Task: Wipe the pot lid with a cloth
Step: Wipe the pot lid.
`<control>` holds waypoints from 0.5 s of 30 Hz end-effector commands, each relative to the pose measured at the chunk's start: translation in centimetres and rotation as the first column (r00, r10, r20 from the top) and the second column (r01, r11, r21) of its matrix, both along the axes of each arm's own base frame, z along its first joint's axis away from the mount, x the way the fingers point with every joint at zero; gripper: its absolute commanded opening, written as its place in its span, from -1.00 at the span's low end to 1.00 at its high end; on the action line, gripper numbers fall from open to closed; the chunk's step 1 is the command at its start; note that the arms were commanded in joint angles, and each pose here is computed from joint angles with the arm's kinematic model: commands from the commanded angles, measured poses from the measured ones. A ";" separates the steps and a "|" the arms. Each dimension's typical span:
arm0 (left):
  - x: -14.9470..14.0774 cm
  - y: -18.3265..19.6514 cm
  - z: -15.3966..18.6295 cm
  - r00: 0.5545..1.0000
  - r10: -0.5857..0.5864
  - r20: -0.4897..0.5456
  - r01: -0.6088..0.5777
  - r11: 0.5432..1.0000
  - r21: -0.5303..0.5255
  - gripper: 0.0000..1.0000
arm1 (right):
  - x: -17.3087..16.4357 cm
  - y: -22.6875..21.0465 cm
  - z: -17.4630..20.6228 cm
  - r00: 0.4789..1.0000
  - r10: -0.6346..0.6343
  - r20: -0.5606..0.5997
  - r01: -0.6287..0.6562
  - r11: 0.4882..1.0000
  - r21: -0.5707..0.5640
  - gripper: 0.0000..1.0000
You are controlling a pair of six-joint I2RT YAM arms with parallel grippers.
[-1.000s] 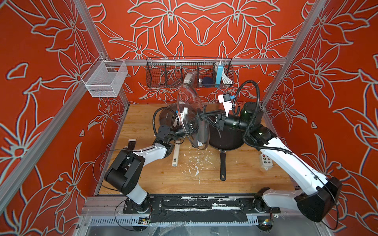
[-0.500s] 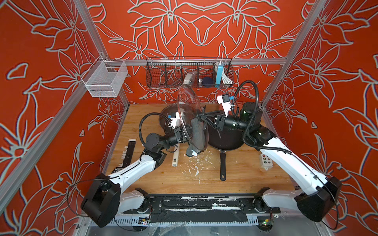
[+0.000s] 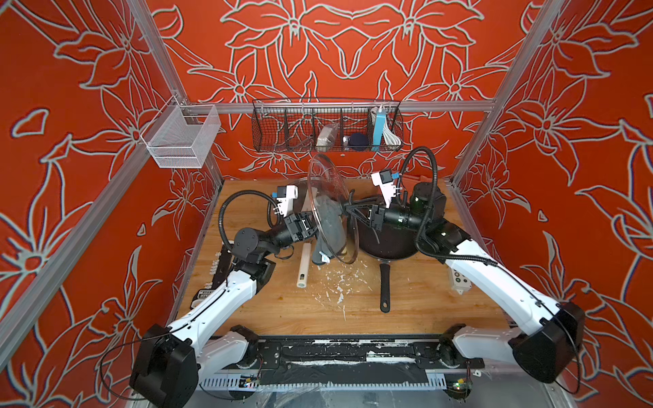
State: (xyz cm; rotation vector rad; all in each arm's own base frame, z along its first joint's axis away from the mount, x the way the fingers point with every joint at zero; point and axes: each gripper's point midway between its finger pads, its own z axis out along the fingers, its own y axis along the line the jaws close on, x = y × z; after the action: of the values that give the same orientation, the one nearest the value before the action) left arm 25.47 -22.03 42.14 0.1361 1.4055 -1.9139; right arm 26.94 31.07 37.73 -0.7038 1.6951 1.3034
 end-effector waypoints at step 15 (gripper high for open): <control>5.1 -0.3 3.0 0.997 -0.016 0.070 0.024 0.993 -0.116 -1.00 | -5.1 0.5 5.7 0.974 0.170 0.151 -0.193 0.969 0.151 -1.00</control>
State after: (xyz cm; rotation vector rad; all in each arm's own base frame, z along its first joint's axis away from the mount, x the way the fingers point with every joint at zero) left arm 30.75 -22.15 44.04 0.1225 1.3173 -1.9412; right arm 26.77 31.13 37.92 -0.6596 1.6899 1.3678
